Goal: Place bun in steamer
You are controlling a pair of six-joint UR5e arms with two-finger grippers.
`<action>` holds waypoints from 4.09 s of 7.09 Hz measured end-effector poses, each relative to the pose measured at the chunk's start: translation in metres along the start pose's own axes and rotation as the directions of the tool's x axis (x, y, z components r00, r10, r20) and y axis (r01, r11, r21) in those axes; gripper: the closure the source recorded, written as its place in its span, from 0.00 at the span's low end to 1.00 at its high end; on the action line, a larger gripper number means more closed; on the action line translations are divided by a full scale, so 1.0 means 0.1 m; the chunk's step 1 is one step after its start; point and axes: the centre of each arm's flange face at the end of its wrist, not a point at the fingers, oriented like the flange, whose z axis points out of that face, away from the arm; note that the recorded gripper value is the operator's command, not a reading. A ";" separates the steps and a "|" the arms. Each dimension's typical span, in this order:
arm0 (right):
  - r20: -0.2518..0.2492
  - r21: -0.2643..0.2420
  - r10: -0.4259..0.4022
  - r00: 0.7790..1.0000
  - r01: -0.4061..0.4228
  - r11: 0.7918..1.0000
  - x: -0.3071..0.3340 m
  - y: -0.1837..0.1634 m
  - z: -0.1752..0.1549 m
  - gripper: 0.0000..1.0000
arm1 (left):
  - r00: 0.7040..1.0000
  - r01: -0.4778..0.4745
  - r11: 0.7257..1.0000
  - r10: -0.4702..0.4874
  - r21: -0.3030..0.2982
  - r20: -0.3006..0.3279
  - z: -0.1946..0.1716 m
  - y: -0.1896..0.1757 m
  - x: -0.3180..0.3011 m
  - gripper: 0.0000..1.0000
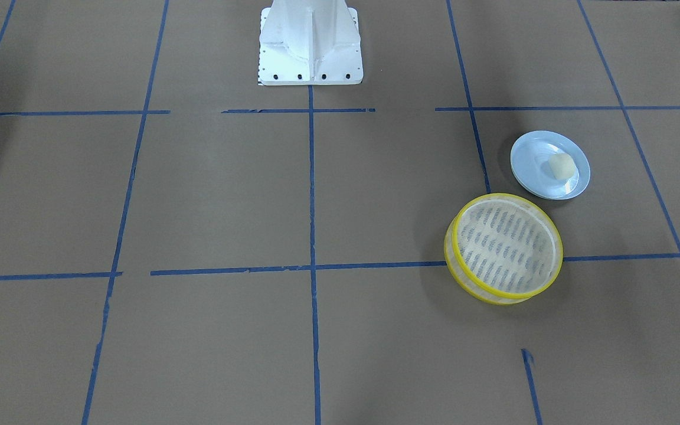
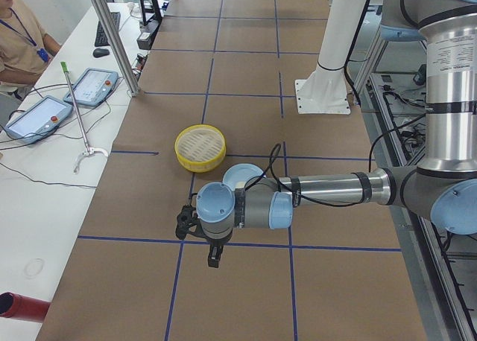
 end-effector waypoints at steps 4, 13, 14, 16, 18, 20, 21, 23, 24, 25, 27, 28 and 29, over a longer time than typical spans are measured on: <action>0.000 0.000 0.000 1.000 0.000 1.000 0.00 0.00 0.00 0.00 | 0.979 0.199 0.978 -0.197 0.063 -0.049 0.66 -0.30 1.50 0.01; 0.000 0.000 0.000 1.000 0.000 1.000 0.00 0.00 0.00 0.00 | 0.955 0.296 0.950 -0.294 -0.102 0.031 1.62 0.11 2.83 0.14; 0.000 0.000 0.000 1.000 0.000 1.000 0.00 0.00 0.00 0.00 | 0.954 0.301 0.947 -0.298 -0.116 0.037 1.70 0.15 2.87 0.17; 0.000 0.000 0.000 1.000 0.000 1.000 0.00 0.00 0.00 0.00 | 0.953 0.303 0.945 -0.299 -0.127 0.047 1.79 0.15 2.87 0.22; 0.000 0.000 0.000 1.000 0.000 1.000 0.00 0.00 0.00 0.00 | 0.953 0.303 0.943 -0.298 -0.135 0.055 1.87 0.15 2.85 0.24; 0.000 0.000 0.000 1.000 0.000 1.000 0.00 0.00 0.00 0.00 | 0.954 0.299 0.943 -0.294 -0.143 0.060 1.93 0.16 2.86 0.30; 0.000 0.000 0.000 1.000 0.000 1.000 0.00 0.00 0.00 0.00 | 0.955 0.297 0.943 -0.291 -0.147 0.062 1.97 0.15 2.88 0.49; 0.000 0.000 0.000 1.000 0.000 1.000 0.00 0.00 0.00 0.00 | 0.956 0.293 0.944 -0.287 -0.149 0.061 2.00 0.12 2.91 0.82; 0.000 0.000 0.000 1.000 0.000 1.000 0.00 0.00 0.00 0.00 | 0.956 0.291 0.945 -0.285 -0.150 0.060 2.00 0.12 2.92 0.89; 0.000 0.000 0.000 1.000 0.000 1.000 0.00 0.00 0.00 0.00 | 0.959 0.285 0.947 -0.280 -0.146 0.049 1.95 0.11 2.97 0.89; 0.000 0.000 0.000 1.000 0.000 1.000 0.00 0.00 0.00 0.00 | 0.965 0.255 0.964 -0.259 -0.079 -0.038 1.45 -0.06 3.27 0.88; 0.000 0.000 0.000 1.000 0.000 1.000 0.00 0.00 0.00 0.00 | 0.963 0.255 0.967 -0.255 -0.012 -0.090 1.09 -0.32 3.40 0.87; 0.000 0.000 0.000 1.000 0.000 1.000 0.00 0.00 0.00 0.00 | 0.960 0.258 0.966 -0.252 0.036 -0.120 0.84 -0.66 3.61 0.87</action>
